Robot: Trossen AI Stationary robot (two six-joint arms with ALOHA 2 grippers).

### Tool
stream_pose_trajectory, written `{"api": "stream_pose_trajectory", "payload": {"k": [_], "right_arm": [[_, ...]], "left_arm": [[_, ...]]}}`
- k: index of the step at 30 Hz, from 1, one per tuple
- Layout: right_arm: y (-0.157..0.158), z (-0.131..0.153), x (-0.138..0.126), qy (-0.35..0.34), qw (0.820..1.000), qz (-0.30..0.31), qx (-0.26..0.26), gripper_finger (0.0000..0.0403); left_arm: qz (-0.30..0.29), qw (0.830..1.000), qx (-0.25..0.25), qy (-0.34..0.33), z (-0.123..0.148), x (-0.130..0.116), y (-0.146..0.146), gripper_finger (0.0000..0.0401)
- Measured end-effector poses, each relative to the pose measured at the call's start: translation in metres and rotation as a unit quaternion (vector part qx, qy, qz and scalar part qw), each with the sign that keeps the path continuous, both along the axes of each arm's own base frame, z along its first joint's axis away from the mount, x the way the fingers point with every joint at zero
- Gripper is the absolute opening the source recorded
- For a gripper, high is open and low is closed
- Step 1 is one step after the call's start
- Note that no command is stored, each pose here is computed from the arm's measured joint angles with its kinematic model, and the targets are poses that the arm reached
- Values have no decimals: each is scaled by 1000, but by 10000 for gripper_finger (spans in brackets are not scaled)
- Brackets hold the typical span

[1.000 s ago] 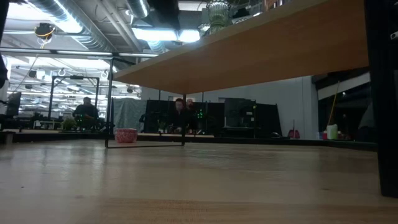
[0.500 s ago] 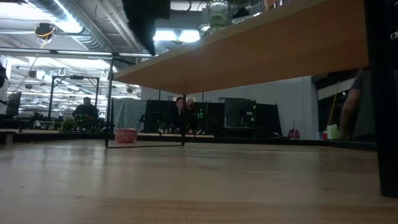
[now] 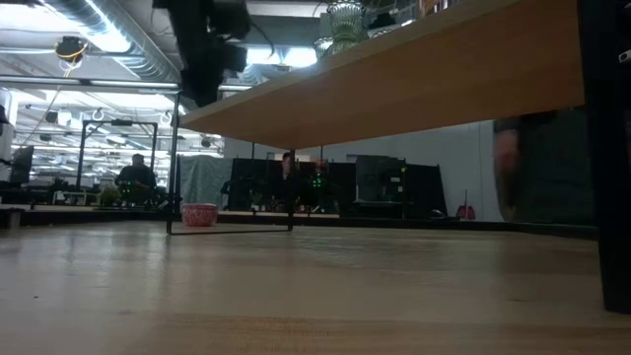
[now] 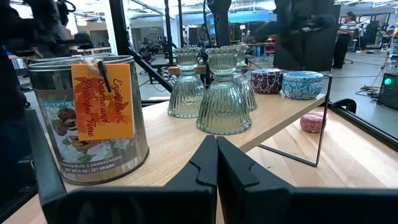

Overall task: Pick & Place candle stick holders
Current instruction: Put the pink yellow scented candle on the shelf

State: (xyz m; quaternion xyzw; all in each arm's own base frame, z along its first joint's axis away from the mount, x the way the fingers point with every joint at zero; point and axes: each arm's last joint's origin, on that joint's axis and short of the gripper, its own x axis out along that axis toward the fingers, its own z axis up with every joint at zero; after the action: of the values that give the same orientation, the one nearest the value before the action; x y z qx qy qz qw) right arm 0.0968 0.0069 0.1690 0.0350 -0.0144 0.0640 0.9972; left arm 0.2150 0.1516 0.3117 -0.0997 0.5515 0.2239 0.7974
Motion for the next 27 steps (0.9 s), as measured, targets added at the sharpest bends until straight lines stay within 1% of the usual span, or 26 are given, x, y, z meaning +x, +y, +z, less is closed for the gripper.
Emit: {"api": "stream_pose_trajectory", "payload": {"k": [6,12,15,21,27], "right_arm": [[0,0,0,0,1000,0,0,1],[0,0,0,0,1000,0,0,1],[0,0,0,0,1000,0,0,1],[0,0,0,0,1000,0,0,1],[0,0,0,0,1000,0,0,1]], "left_arm": [[45,999,-11,8,-13,-11,13,1],[58,998,-11,18,-17,-19,21,2],[61,998,-11,18,-17,-20,22,9],[59,998,-13,20,-19,-20,22,52],[56,996,-45,50,-44,-25,17,114]]}}
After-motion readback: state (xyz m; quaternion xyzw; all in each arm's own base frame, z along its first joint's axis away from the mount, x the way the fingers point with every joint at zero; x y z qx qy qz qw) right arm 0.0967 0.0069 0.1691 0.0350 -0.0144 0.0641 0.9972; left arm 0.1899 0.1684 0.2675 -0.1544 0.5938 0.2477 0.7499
